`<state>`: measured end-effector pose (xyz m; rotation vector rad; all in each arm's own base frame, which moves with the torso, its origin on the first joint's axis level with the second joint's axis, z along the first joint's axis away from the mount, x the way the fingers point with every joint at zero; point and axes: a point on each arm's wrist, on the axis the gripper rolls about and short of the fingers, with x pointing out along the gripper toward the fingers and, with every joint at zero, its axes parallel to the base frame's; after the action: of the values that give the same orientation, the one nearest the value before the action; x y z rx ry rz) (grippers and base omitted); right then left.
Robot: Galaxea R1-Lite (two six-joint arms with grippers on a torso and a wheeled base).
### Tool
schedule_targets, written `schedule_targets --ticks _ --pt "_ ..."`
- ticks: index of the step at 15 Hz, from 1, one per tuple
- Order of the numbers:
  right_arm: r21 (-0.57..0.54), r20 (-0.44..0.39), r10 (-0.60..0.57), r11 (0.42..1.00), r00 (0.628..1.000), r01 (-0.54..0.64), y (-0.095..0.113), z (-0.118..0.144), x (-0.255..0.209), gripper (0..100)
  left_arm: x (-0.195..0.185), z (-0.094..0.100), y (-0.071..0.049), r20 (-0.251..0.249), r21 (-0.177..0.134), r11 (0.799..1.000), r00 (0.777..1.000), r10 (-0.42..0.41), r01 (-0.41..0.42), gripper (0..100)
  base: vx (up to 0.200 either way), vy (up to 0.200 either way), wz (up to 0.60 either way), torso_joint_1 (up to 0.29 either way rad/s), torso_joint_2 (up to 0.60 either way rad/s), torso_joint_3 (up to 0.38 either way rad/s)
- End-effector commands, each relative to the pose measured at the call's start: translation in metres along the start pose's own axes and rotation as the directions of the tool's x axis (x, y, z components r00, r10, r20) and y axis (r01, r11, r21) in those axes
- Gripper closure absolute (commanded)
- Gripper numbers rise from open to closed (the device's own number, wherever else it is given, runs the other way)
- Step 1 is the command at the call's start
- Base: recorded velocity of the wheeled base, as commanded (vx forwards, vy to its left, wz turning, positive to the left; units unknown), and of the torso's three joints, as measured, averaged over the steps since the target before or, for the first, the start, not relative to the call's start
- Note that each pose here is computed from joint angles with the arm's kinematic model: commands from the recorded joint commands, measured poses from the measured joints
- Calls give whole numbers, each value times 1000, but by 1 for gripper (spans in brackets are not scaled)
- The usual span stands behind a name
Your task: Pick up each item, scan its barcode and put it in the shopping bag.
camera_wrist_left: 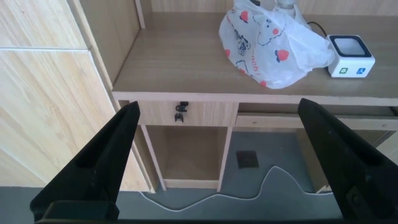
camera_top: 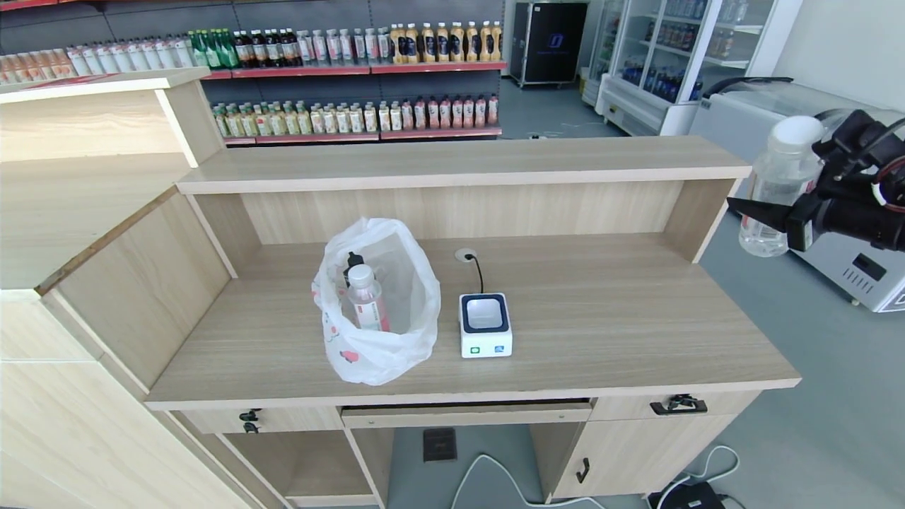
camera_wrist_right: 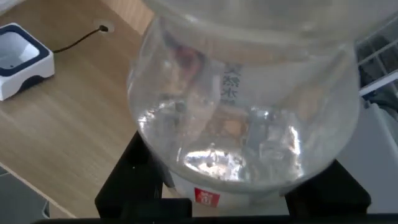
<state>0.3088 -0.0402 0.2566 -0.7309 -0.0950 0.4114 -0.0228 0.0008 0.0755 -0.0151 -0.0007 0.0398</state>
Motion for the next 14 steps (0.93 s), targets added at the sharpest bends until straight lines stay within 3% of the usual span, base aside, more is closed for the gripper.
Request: schedule_targets --ticks 1,5,10,12,14 --pt "-11 -8 17 1000 1000 -17 5 -11 10 100 0 0 0 0 0 1000 1000 0 0 0 0 0 600 2 2 2" --pt "-67 97 31 997 995 -25 14 -24 29 100 0 0 0 0 0 1000 1000 0 0 0 0 0 600 2 1 0" --pt "-169 303 270 959 914 -228 32 -46 55 100 0 0 0 0 0 1000 1000 2 -2 0 0 0 0 0 0 0" --pt "-249 313 278 947 908 -204 32 -54 62 100 0 0 0 0 0 1000 1000 0 0 0 0 0 0 0 0 0" --pt "-349 353 336 913 873 -210 33 -57 68 100 0 0 0 0 0 1000 1000 0 0 0 0 0 0 0 0 0"
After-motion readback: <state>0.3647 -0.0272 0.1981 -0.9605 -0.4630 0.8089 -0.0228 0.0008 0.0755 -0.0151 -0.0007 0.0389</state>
